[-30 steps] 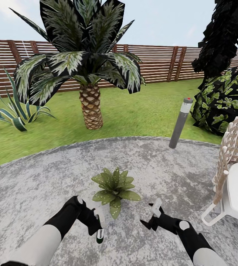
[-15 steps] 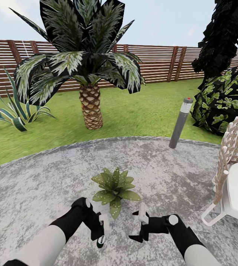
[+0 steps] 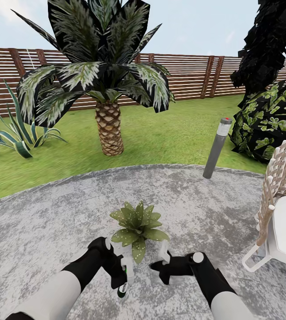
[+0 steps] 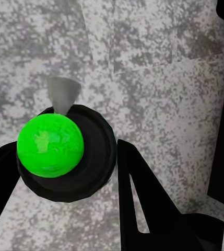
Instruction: Pick up the pesticide atomizer in the garden and spray insectifuge to fully cover both potted plants in the garden.
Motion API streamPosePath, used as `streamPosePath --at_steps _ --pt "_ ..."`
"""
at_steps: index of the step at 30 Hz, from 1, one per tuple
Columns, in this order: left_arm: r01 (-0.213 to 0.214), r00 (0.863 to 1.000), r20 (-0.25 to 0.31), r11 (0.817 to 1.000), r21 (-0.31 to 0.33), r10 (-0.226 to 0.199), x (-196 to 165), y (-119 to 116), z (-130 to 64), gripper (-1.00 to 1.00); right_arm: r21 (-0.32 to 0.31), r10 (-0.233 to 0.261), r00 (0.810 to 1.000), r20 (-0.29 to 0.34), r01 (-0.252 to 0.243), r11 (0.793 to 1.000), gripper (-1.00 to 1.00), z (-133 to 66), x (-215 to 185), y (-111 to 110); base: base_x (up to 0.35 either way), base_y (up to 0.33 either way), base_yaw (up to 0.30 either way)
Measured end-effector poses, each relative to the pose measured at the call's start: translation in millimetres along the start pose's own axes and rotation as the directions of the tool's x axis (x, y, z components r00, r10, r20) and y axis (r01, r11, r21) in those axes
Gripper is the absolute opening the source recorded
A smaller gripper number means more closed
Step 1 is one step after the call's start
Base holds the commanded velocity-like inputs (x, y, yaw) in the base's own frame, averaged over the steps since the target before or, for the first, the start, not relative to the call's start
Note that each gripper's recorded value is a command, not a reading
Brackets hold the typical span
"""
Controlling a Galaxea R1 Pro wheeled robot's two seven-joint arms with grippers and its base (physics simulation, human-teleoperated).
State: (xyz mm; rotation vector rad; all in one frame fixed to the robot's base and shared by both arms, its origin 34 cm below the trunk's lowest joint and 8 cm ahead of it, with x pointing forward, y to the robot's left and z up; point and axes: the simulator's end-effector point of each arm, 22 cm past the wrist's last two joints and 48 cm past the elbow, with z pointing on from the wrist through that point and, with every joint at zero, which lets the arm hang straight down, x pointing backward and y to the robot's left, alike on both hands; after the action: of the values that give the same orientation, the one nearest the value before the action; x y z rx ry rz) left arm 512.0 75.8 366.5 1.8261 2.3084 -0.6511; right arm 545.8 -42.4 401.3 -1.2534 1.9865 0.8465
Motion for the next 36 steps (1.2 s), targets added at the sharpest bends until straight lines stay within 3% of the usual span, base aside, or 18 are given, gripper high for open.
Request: streamPosePath --at_steps 6,10,16,36 --pt "-0.002 1.0 0.006 1.0 -0.014 0.002 -6.7 5.7 -3.8 -1.0 0.002 -0.004 1.0 0.01 0.004 1.0 -1.0 2.8 -7.8 0.6 0.0 0.0 0.0" --pt "0.029 1.0 -0.002 0.999 -0.017 -0.029 -14.9 6.9 -5.3 -1.0 0.009 -0.01 1.0 0.013 0.01 1.0 -1.0 1.2 -10.3 -2.2 0.0 0.0 0.0" --pt "0.012 1.0 -0.012 1.0 -0.023 -0.012 -25.6 6.4 -4.9 -1.0 0.013 -0.015 1.0 0.018 0.015 1.0 -1.0 1.3 -14.0 -3.4 0.0 0.0 0.0" --pt "0.01 1.0 -0.001 1.0 -0.025 -0.01 -40.8 6.5 -5.7 -1.0 0.006 -0.022 0.999 0.042 0.022 1.0 -1.0 9.1 -28.1 2.3 0.0 0.0 0.0"
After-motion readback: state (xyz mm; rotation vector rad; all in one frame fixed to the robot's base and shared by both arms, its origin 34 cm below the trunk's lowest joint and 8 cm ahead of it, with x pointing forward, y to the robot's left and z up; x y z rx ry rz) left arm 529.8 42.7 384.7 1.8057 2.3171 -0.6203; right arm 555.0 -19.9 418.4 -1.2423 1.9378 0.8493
